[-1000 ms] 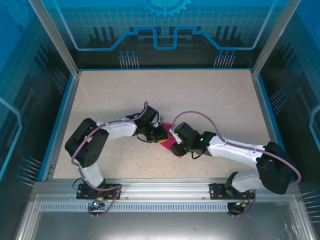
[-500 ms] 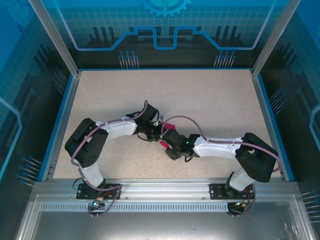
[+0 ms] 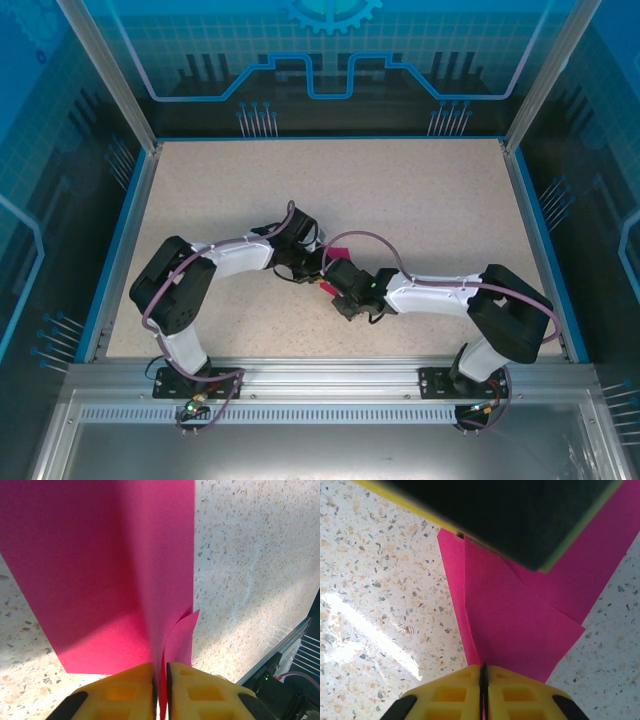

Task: Fold a paper plane with a square sheet of paper (fold left side to right side)
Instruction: Fourth fold the wing at the center of the table.

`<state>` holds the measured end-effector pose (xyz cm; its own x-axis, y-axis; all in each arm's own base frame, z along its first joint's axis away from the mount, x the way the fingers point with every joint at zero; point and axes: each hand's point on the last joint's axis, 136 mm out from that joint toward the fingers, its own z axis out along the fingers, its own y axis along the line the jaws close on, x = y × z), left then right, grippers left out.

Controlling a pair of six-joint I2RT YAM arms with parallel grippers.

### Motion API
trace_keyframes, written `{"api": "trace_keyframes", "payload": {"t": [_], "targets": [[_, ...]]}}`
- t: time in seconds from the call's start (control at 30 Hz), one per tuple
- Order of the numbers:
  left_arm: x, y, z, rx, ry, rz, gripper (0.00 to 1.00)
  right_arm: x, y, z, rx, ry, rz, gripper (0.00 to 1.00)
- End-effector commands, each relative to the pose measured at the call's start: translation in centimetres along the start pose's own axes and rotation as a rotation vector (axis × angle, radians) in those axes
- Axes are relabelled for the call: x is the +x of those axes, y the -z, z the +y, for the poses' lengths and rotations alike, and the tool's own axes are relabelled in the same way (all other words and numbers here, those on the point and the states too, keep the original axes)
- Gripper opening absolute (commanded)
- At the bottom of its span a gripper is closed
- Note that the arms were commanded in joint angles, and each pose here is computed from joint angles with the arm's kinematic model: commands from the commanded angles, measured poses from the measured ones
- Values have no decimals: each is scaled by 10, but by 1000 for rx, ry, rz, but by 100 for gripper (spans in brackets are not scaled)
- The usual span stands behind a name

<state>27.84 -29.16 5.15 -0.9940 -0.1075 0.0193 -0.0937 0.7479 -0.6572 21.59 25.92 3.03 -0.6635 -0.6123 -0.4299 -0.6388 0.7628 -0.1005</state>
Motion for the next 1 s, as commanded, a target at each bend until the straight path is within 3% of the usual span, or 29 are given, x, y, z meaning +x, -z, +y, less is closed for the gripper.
{"api": "trace_keyframes", "payload": {"t": [0.0,0.27,0.47,0.67,0.97], "targets": [[-4,20,-19,47,-37,-26,25,5,-4,3,-20,2,12,4],[-12,53,-12,66,-38,-92,53,5,-4,11,-129,-43,2,0],[-17,71,-4,109,-11,-145,63,5,-4,14,-167,-49,12,0],[-18,65,2,113,11,-133,59,9,-6,12,-160,-50,23,0],[-13,75,10,119,-1,-169,56,-8,12,24,-372,-137,-62,0]]}}
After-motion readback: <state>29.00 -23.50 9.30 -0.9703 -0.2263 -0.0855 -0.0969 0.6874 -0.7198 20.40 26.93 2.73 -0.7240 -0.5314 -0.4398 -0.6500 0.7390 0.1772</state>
